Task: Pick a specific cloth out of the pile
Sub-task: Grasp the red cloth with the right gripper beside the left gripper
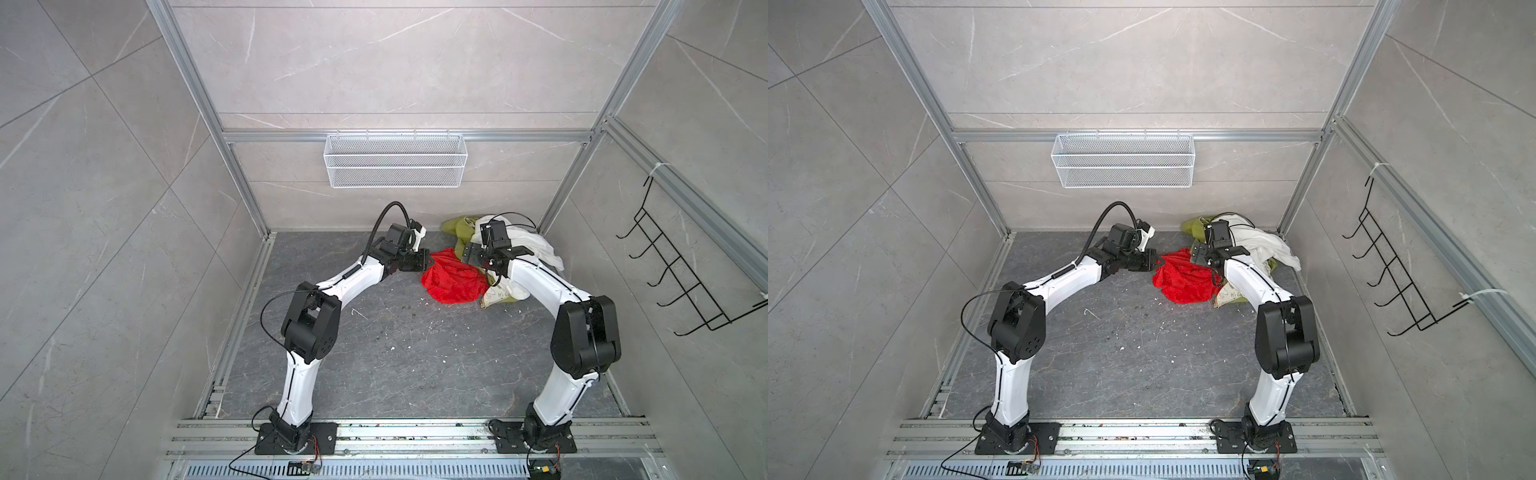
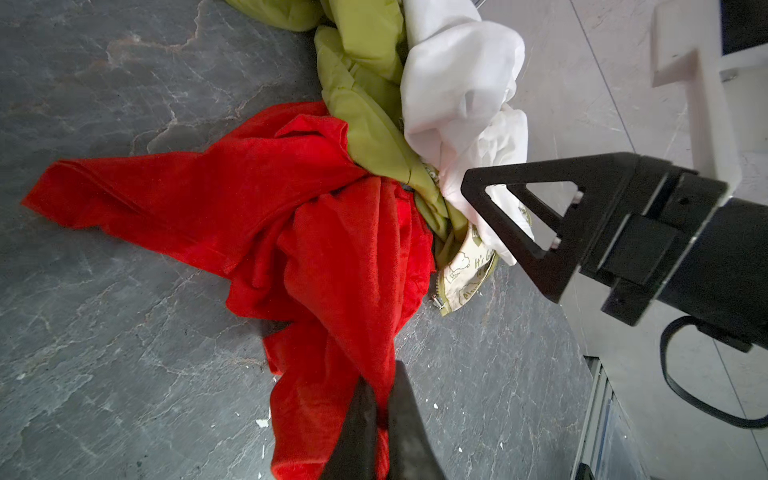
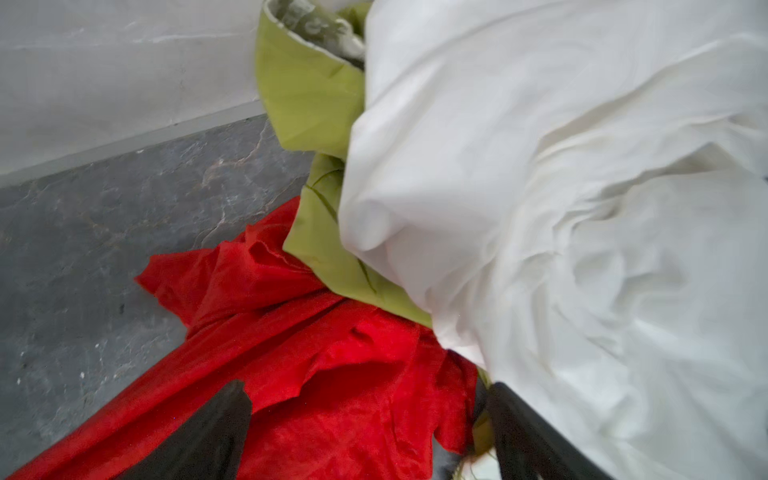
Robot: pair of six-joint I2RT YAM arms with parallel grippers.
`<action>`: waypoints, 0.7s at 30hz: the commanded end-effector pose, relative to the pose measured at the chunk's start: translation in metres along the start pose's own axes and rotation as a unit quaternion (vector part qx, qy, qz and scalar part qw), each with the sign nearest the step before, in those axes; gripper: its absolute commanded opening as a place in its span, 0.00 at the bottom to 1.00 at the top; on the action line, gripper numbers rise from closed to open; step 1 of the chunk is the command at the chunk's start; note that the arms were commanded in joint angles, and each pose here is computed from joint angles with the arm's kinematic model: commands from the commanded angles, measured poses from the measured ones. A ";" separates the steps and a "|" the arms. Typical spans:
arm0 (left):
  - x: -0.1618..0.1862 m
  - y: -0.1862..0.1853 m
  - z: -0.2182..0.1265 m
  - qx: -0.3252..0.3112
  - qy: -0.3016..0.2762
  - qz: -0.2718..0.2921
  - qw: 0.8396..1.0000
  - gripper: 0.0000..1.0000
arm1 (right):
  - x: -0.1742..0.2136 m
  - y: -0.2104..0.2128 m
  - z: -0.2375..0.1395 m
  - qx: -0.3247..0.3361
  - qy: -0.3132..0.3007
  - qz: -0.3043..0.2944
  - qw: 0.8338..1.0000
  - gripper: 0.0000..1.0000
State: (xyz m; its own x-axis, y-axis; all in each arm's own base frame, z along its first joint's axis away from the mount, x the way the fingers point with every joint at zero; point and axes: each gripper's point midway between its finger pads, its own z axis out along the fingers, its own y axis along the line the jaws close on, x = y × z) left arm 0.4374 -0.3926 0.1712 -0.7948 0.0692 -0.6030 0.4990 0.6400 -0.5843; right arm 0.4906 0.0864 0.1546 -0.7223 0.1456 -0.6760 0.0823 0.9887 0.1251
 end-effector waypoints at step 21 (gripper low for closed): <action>-0.065 -0.058 -0.038 0.062 -0.081 0.030 0.994 0.00 | 0.071 0.073 -0.021 -0.260 -0.050 -0.319 0.910 0.81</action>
State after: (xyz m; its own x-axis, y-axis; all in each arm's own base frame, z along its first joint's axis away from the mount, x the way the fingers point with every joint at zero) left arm 0.4451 -0.3997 0.2039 -0.7698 0.0311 -0.6376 0.5203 0.6092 -0.5985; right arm 0.4351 0.1628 0.1364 -0.4810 -0.3904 -0.7850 -0.6493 0.7603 0.0198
